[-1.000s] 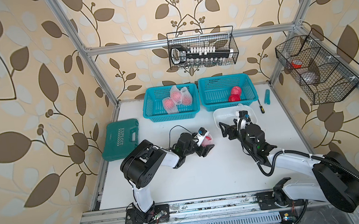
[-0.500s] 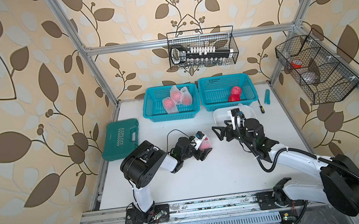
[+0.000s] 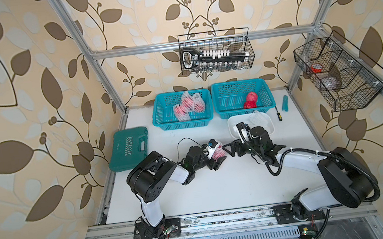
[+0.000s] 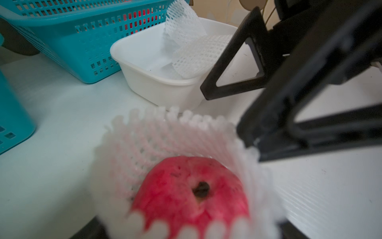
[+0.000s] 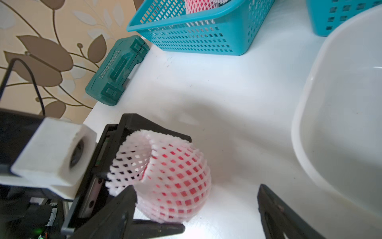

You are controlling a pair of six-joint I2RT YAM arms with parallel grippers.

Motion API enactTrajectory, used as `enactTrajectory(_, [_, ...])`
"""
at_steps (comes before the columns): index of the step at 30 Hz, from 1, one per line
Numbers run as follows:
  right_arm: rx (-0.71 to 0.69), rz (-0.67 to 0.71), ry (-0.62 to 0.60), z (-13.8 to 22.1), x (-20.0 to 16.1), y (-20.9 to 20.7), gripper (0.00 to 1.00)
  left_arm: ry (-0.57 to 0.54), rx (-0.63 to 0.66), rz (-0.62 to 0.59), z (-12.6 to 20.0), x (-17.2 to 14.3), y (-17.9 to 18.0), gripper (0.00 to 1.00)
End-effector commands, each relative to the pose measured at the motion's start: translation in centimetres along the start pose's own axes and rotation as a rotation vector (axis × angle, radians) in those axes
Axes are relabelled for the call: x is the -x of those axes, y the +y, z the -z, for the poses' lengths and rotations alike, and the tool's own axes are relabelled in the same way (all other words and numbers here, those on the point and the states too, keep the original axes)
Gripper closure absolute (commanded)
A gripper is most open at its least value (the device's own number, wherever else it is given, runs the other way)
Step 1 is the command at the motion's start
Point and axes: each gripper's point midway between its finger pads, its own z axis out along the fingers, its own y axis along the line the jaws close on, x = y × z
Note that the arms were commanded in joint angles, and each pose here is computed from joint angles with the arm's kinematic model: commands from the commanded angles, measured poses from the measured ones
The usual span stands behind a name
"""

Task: Remove foam nets from apples
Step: Remove the foam net from the apple.

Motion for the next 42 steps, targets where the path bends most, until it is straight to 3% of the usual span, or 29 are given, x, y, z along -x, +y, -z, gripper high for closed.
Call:
enactTrajectory(1, [0.028,0.059,-0.036,-0.9,1.0,1.7,0.08,-0.063,-0.013,-0.017,0.3,2.2,-0.5,0.14])
enactTrajectory(11, [0.009,0.077,-0.044,-2.4,0.9,2.0,0.09,-0.048,-0.017,-0.019,0.2,1.9,-0.5,0.14])
enactTrajectory(17, [0.012,0.108,-0.102,-0.7,1.1,2.6,0.10,-0.042,-0.013,-0.018,0.1,1.9,-0.4,0.14])
enactTrajectory(23, [0.052,0.168,-0.158,1.3,1.2,3.6,0.05,-0.033,-0.022,-0.016,0.0,1.8,-0.5,0.14])
enactTrajectory(32, [0.059,0.199,-0.094,-0.7,-0.4,3.5,0.07,-0.032,-0.029,-0.014,-0.1,1.9,-0.6,0.14])
enactTrajectory(42, [0.038,0.206,-0.081,-3.0,0.3,4.0,0.12,-0.034,-0.031,-0.019,0.0,2.2,-0.7,0.13])
